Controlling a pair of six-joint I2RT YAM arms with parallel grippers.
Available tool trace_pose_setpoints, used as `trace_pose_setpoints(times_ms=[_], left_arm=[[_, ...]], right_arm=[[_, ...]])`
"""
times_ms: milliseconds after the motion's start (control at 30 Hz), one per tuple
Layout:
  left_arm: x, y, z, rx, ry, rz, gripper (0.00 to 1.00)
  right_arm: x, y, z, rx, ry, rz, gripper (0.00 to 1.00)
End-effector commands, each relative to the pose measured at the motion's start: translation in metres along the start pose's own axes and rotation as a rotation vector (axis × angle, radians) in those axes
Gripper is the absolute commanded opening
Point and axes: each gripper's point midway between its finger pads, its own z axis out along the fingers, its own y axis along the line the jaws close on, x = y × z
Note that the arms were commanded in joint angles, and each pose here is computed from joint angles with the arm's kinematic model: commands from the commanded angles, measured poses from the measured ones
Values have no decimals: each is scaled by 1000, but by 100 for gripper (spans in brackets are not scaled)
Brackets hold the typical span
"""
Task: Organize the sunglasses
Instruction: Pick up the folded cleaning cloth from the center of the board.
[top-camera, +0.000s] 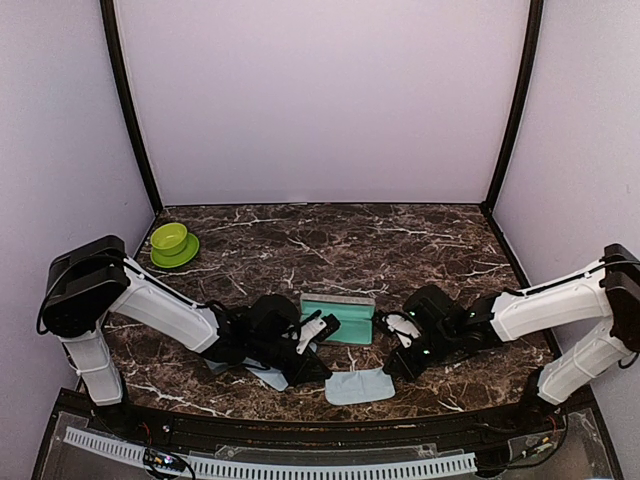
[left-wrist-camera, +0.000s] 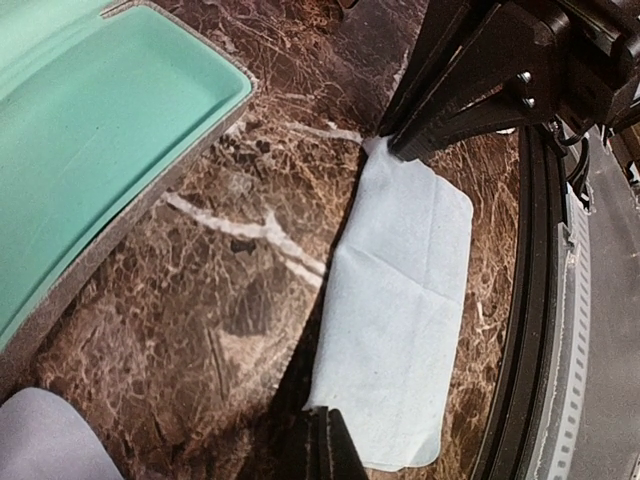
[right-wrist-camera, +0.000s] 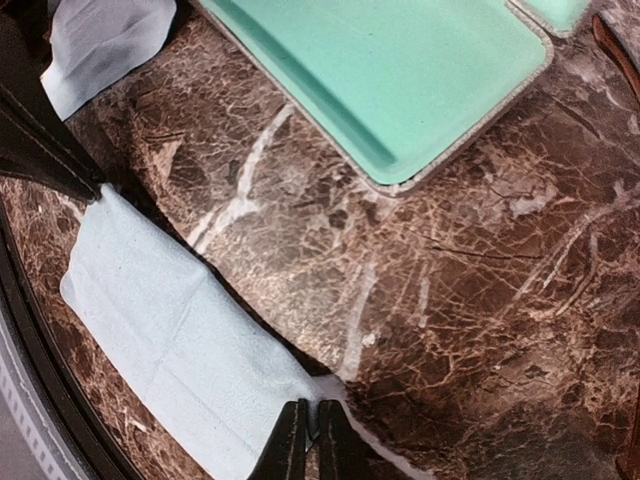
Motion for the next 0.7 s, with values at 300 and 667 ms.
trace_pose_setpoints(times_ms=[300,667], left_arm=[[-10,-6,-8,-1,-39,19,0],[-33,-2,-27,-56,-99,53,0]], right_arm=[[-18,9,-11,-26,-85,5,0],[-37,8,-20,4,-148,10,0]])
